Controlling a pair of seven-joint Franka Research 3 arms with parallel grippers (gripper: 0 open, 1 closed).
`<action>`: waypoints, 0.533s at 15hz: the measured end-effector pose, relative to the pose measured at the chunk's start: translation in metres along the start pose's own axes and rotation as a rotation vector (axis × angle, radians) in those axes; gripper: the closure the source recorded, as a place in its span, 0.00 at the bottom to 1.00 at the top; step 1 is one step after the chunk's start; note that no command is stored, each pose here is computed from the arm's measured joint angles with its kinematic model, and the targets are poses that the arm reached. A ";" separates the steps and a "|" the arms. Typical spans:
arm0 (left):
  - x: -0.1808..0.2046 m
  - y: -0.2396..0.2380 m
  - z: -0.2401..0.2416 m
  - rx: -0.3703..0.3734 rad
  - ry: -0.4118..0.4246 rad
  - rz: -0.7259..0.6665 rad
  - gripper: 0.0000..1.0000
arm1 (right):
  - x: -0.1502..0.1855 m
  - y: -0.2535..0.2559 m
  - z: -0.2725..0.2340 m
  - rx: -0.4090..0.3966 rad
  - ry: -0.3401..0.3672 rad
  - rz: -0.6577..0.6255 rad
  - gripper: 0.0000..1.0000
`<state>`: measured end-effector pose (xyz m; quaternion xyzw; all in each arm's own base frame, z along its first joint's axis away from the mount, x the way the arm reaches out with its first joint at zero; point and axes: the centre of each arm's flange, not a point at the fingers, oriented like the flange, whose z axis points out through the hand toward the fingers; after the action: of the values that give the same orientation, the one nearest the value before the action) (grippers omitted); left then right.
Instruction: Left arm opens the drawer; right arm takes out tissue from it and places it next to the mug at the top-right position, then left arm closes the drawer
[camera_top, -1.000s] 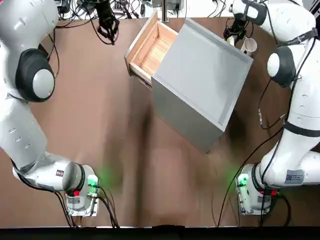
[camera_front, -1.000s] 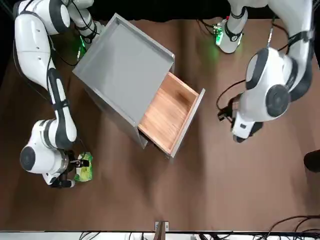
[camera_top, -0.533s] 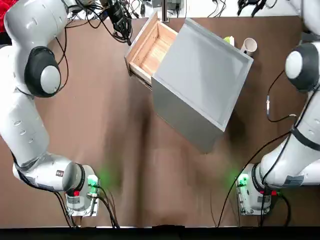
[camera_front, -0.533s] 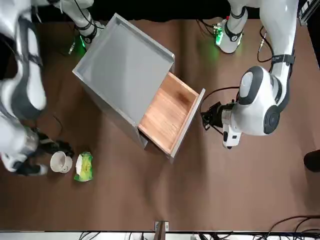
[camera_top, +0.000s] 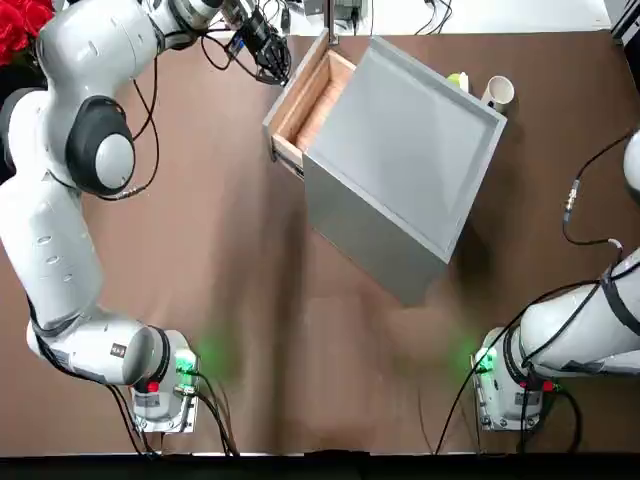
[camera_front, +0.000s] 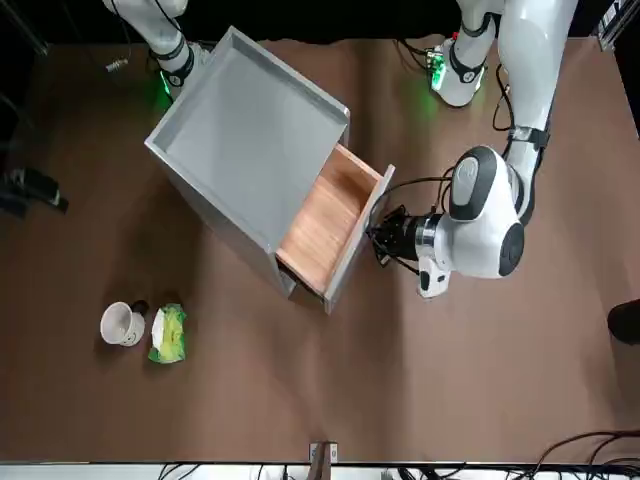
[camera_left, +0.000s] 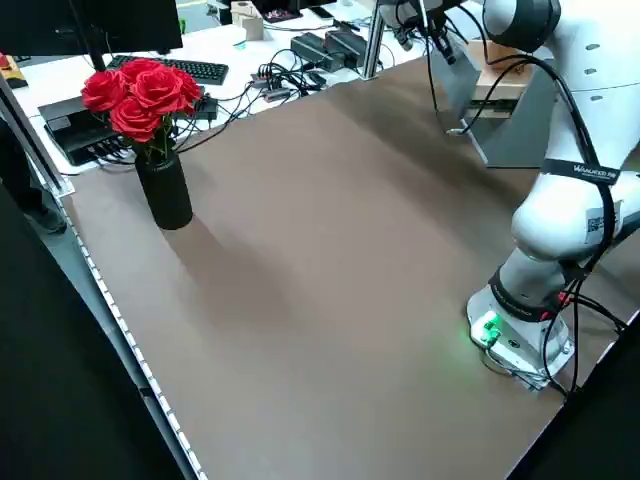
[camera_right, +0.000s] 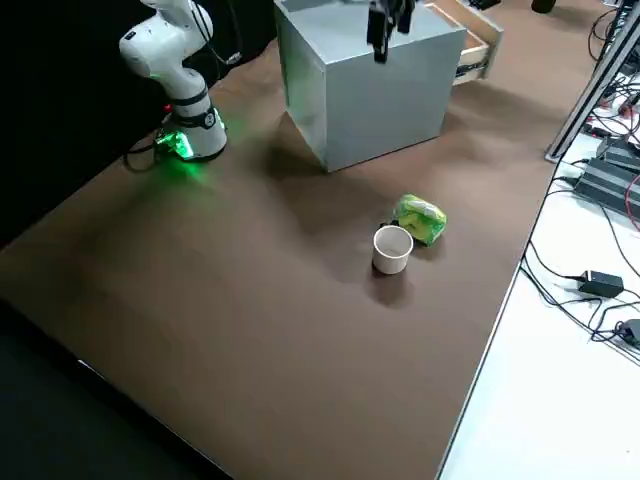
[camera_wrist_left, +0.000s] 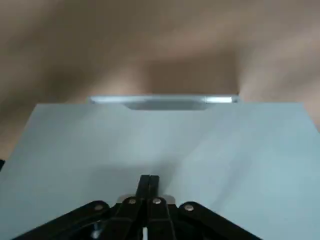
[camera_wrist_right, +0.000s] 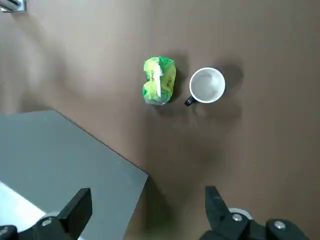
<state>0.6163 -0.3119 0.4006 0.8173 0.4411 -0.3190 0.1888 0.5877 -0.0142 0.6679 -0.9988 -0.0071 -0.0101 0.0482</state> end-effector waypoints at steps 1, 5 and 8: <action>-0.007 0.001 0.006 0.005 -0.010 -0.006 0.99 | -0.008 -0.007 -0.010 -0.004 0.010 -0.011 0.00; -0.047 0.006 0.048 0.049 -0.050 0.006 0.99 | -0.035 -0.014 -0.020 -0.009 0.058 -0.019 0.00; -0.075 0.007 0.079 0.077 -0.079 0.024 0.99 | -0.041 -0.011 -0.015 -0.015 0.106 -0.010 0.00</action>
<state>0.5641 -0.4073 0.3952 0.8160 0.4108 -0.3655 0.1781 0.5466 -0.0051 0.6832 -0.9971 -0.0093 -0.0634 0.0411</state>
